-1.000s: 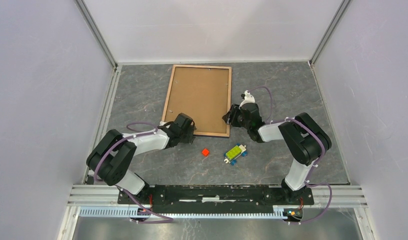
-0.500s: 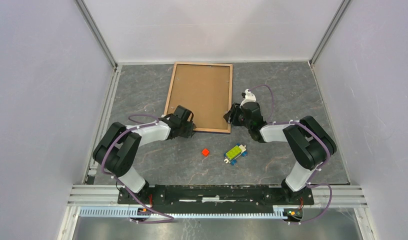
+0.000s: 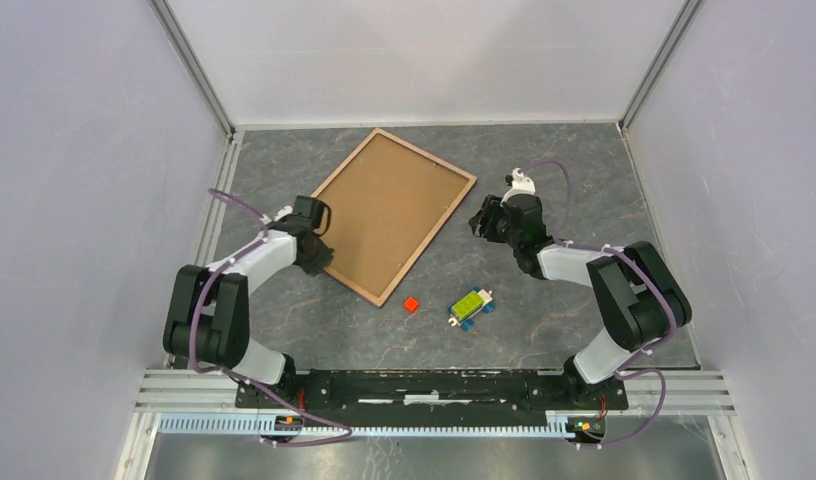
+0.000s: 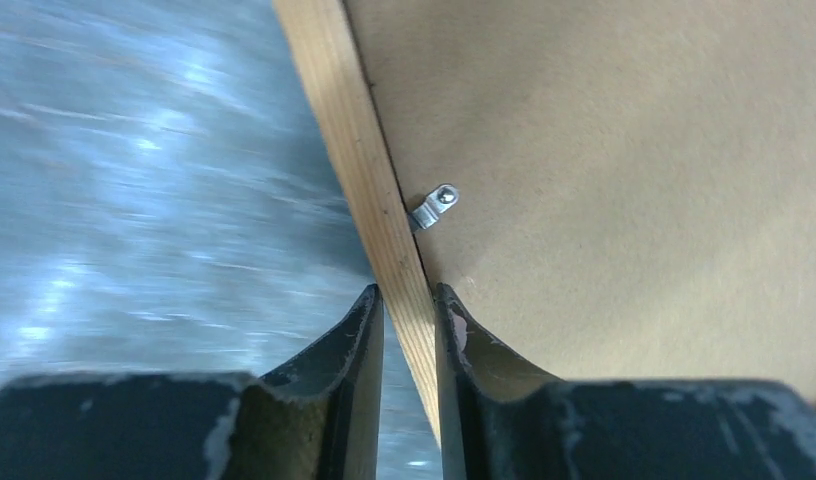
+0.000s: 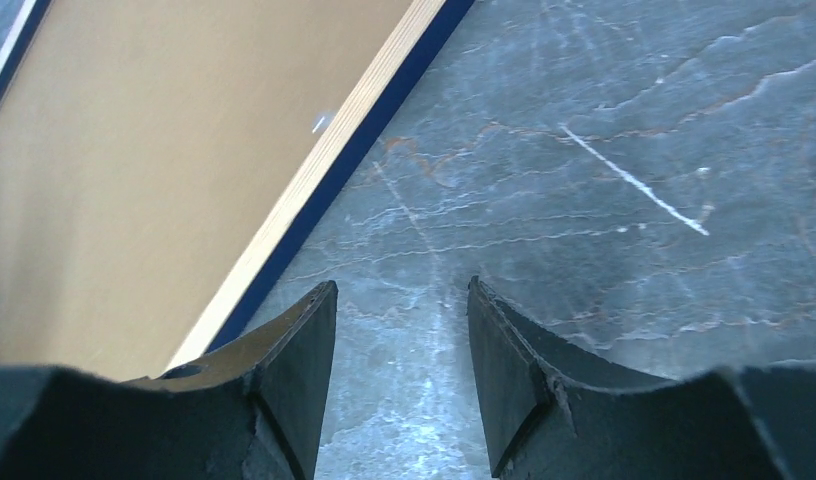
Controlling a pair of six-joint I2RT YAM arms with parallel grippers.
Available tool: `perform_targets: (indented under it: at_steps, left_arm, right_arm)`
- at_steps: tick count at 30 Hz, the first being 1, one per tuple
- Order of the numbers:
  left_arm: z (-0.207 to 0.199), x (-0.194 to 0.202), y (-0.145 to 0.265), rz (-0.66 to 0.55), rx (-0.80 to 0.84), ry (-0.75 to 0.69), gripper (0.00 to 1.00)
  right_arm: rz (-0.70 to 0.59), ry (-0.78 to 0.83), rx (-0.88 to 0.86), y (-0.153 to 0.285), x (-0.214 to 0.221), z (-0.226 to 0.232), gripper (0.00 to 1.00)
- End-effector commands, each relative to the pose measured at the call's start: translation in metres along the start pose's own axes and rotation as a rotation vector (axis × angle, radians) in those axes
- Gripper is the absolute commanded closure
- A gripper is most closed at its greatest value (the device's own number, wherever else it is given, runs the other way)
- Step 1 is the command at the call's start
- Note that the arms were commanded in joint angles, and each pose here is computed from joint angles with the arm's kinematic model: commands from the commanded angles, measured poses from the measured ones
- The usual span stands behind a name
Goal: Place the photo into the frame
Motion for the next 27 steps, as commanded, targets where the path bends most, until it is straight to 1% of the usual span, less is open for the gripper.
perform_targets:
  at_steps: [1, 2, 3, 4, 6, 7, 8, 9, 12, 13, 16, 18, 22, 24, 27]
  left_arm:
    - [0.052, -0.019, 0.017, 0.015, -0.091, -0.172, 0.98]
    - [0.050, -0.028, 0.021, 0.002, -0.067, -0.158, 0.95]
    - [0.050, -0.038, 0.025, -0.014, -0.050, -0.138, 0.90]
    - [0.048, -0.046, 0.029, -0.035, -0.027, -0.133, 0.80]
    - [0.044, -0.063, 0.036, -0.094, 0.010, -0.099, 0.39]
    - [0.042, -0.070, 0.041, -0.114, 0.028, -0.083, 0.28]
    - [0.039, -0.074, 0.045, -0.125, 0.048, -0.079, 0.20]
    - [0.036, -0.077, 0.049, -0.138, 0.065, -0.079, 0.16]
    - [0.034, -0.072, 0.062, -0.137, 0.127, -0.065, 0.03]
    - [0.032, -0.068, 0.066, -0.125, 0.170, -0.072, 0.01]
    - [0.022, -0.038, 0.079, -0.040, 0.372, -0.106, 0.00]
    - [0.018, -0.014, 0.088, 0.020, 0.447, -0.144, 0.00]
    - [0.009, 0.030, 0.108, 0.049, 0.499, -0.230, 0.00]
    - [0.002, 0.054, 0.111, 0.100, 0.541, -0.240, 0.00]
    - [-0.005, 0.082, 0.109, 0.165, 0.568, -0.257, 0.00]
  right_arm:
    - [-0.011, 0.011, 0.006, 0.000, -0.007, -0.010, 0.43]
    - [0.005, 0.011, -0.015, -0.001, -0.005, -0.008, 0.43]
    - [0.009, 0.014, -0.025, -0.002, -0.005, -0.008, 0.43]
    - [0.014, 0.020, -0.031, -0.004, -0.005, -0.008, 0.42]
    - [0.022, 0.043, -0.050, -0.008, -0.007, -0.005, 0.40]
    - [0.028, 0.057, -0.055, -0.010, -0.008, -0.005, 0.40]
    - [0.029, 0.078, -0.062, -0.013, -0.012, -0.003, 0.39]
    - [0.034, 0.099, -0.067, -0.015, -0.014, -0.002, 0.38]
    - [0.044, 0.225, -0.096, -0.029, -0.034, 0.005, 0.36]
    - [0.040, 0.277, -0.098, -0.036, -0.046, 0.009, 0.36]
    - [0.074, 0.391, -0.111, -0.058, -0.062, 0.013, 0.34]
    - [0.122, 0.437, -0.135, -0.073, -0.064, 0.017, 0.35]
    - [0.181, 0.455, -0.114, -0.103, -0.059, 0.022, 0.36]
    - [0.190, 0.455, -0.110, -0.114, -0.057, 0.028, 0.39]
    - [0.218, 0.465, -0.044, -0.124, -0.054, 0.029, 0.42]
Point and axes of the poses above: each gripper's point midway between its finger pads, its own y axis back along the fingers, its own z axis along the line the jaws close on, x = y × z, the point moved 5 cm from there along y, back along the fingers, and after that the axes turned 1 degree about y, right-handed, at the moved point
